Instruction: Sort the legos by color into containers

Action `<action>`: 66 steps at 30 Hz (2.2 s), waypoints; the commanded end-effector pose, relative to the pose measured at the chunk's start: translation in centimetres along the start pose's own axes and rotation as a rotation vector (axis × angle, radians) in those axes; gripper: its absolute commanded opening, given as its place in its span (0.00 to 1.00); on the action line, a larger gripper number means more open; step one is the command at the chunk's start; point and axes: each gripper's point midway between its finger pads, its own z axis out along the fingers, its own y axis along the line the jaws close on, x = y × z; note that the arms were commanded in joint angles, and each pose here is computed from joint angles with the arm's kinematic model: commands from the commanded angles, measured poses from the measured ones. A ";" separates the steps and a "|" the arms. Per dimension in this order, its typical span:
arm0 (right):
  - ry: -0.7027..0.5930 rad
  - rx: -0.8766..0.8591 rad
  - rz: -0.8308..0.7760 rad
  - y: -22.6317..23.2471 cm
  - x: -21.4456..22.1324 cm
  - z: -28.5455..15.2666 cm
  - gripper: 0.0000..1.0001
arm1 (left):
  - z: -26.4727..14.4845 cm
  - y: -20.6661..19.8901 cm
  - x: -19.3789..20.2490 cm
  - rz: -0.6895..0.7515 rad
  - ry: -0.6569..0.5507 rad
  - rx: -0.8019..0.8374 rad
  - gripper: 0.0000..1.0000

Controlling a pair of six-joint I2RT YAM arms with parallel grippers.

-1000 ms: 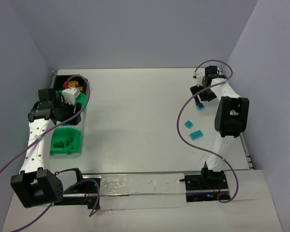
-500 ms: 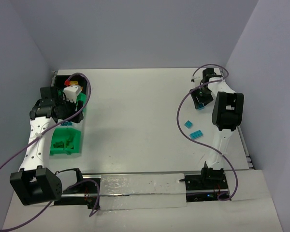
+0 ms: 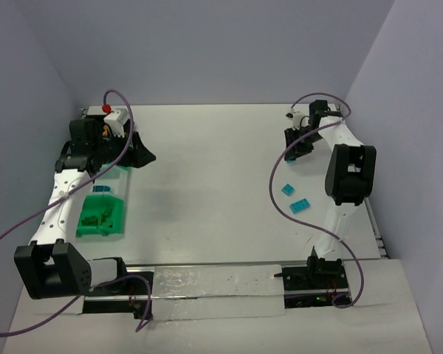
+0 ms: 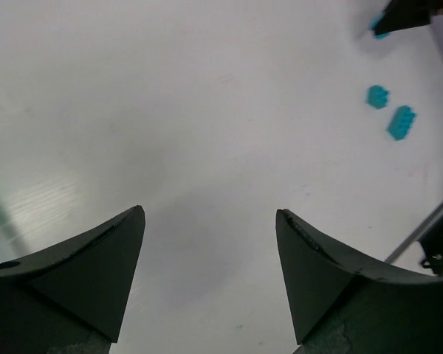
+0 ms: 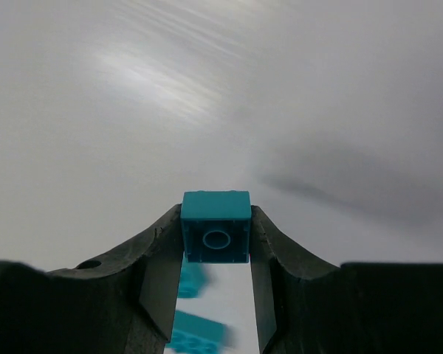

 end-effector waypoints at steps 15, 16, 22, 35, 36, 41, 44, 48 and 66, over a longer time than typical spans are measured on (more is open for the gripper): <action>-0.267 -1.288 -0.067 35.9 -5.7 -14.4 0.15 | 1.9 -17.5 -3.0 0.533 -0.361 0.418 0.88; -0.265 -1.321 -0.056 36.2 -5.6 -14.9 0.15 | 1.8 -17.8 -3.0 0.545 -0.370 0.429 0.88; -0.190 -1.450 -0.002 37.3 -4.9 -16.0 0.13 | 1.6 -19.4 -2.7 0.611 -0.422 0.470 0.88; -0.151 -1.484 -0.063 39.9 -3.2 -16.7 0.13 | 2.6 -19.3 -2.8 0.701 -0.455 0.425 0.86; -0.149 -1.486 -0.065 40.1 -3.1 -16.8 0.13 | 2.7 -19.4 -2.8 0.702 -0.455 0.426 0.86; -0.146 -1.489 -0.081 40.4 -2.7 -17.0 0.13 | 3.1 -19.7 -2.3 0.698 -0.437 0.448 0.83; -0.144 -1.491 -0.085 40.6 -2.7 -17.2 0.14 | 3.3 -20.0 -2.0 0.686 -0.428 0.459 0.77; -0.138 -1.495 -0.090 40.8 -2.5 -17.3 0.15 | 3.5 -20.1 -1.9 0.669 -0.423 0.462 0.65; -0.105 -1.472 -0.065 41.1 -2.7 -17.3 0.92 | 3.7 -18.3 -0.4 0.595 -0.336 0.398 0.00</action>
